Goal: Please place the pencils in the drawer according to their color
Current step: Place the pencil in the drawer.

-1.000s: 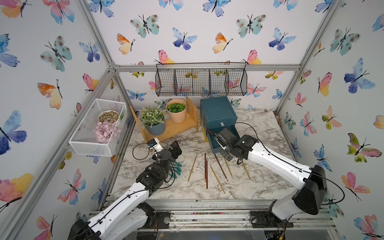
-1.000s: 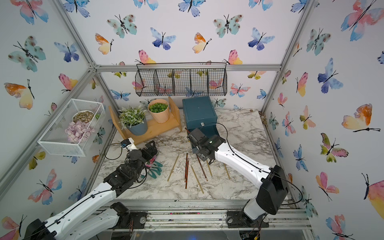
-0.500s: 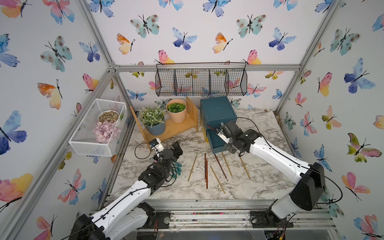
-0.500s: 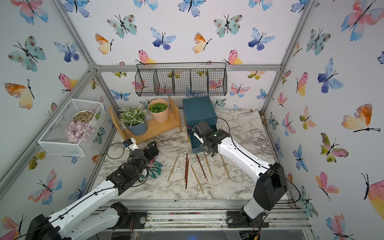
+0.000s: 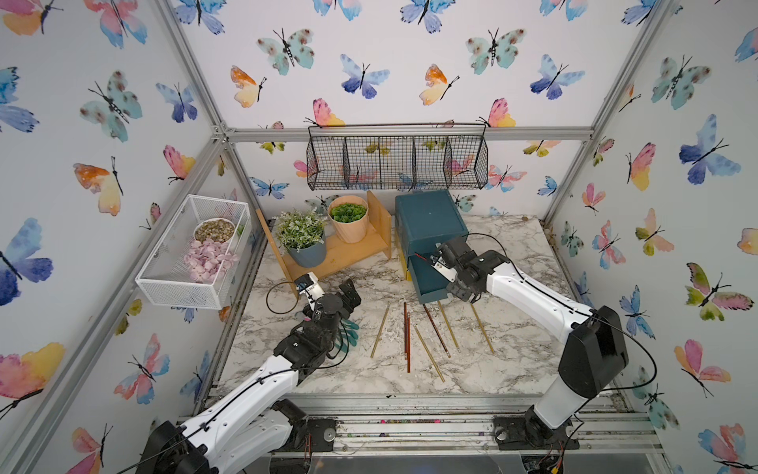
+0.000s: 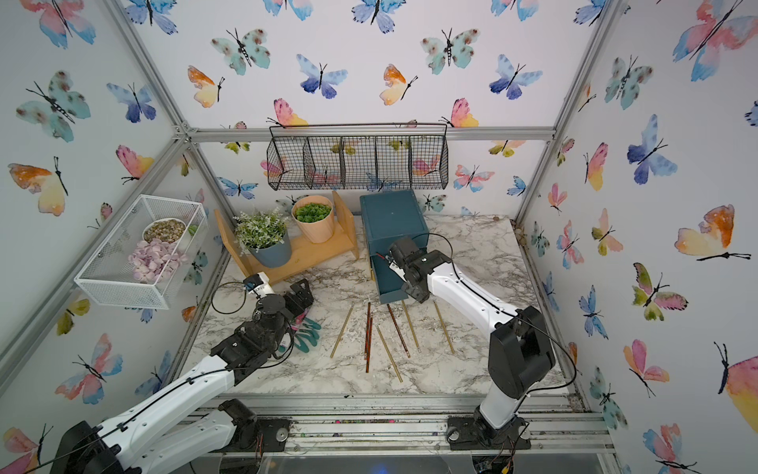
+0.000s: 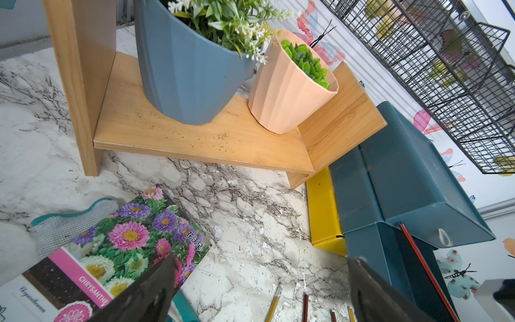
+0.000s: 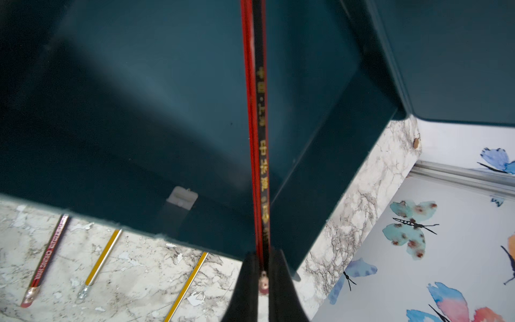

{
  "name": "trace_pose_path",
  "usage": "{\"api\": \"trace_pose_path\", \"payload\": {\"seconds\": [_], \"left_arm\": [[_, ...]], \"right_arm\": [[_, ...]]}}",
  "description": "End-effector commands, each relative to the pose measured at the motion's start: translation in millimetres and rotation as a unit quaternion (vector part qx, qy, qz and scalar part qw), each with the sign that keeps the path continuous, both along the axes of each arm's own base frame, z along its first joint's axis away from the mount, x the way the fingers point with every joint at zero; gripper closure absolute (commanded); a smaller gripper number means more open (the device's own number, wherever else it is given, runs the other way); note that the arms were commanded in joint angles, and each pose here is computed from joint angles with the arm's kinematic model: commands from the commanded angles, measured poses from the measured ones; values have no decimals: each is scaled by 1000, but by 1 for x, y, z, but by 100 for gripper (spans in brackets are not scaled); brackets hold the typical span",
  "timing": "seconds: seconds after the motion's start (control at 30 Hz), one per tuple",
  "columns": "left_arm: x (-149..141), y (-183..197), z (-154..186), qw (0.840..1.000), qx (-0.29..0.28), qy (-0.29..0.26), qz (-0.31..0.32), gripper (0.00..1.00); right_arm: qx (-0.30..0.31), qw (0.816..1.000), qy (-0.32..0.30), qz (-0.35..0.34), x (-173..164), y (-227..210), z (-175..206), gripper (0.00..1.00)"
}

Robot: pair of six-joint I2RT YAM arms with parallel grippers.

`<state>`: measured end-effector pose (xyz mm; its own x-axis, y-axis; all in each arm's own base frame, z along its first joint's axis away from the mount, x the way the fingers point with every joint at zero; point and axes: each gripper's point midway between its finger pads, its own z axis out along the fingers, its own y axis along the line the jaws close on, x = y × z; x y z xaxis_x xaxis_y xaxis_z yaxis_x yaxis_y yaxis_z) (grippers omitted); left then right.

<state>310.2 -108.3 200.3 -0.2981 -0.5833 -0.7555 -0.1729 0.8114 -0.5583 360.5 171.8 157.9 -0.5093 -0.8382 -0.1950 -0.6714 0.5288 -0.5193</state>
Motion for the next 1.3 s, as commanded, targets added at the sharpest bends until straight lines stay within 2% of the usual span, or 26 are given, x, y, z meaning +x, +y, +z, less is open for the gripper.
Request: {"api": "trace_pose_path", "payload": {"seconds": [0.0,0.1,0.2,0.5,0.63,0.77,0.93,1.17,1.27], "left_arm": [[1,0,0,1000,-4,-1,0,2],[2,0,0,1000,-5,-2,-1,2],[2,-1,0,1000,-6,-2,-2,2],[2,-1,1,1000,-7,-2,-5,2],[1,-3,-2,1000,-6,2,-9,2],[2,-6,-4,1000,-5,7,-16,2],[4,-6,-7,1000,-3,12,-16,2],[5,-3,-9,1000,-5,14,-10,2],[7,-4,-10,1000,-6,17,-10,2]], "right_arm": [[-11,1000,-15,-12,10,-4,3,94],[-9,1000,-23,-16,14,-3,6,80],[1,999,-27,-18,17,0,10,71],[28,998,-44,-35,23,6,26,70],[91,992,-58,-65,21,13,48,69],[163,977,-76,-113,15,15,68,67],[220,960,-64,-162,-13,5,64,68],[243,939,21,-241,-73,-17,16,69],[290,921,60,-252,-98,-8,-2,69]]}}
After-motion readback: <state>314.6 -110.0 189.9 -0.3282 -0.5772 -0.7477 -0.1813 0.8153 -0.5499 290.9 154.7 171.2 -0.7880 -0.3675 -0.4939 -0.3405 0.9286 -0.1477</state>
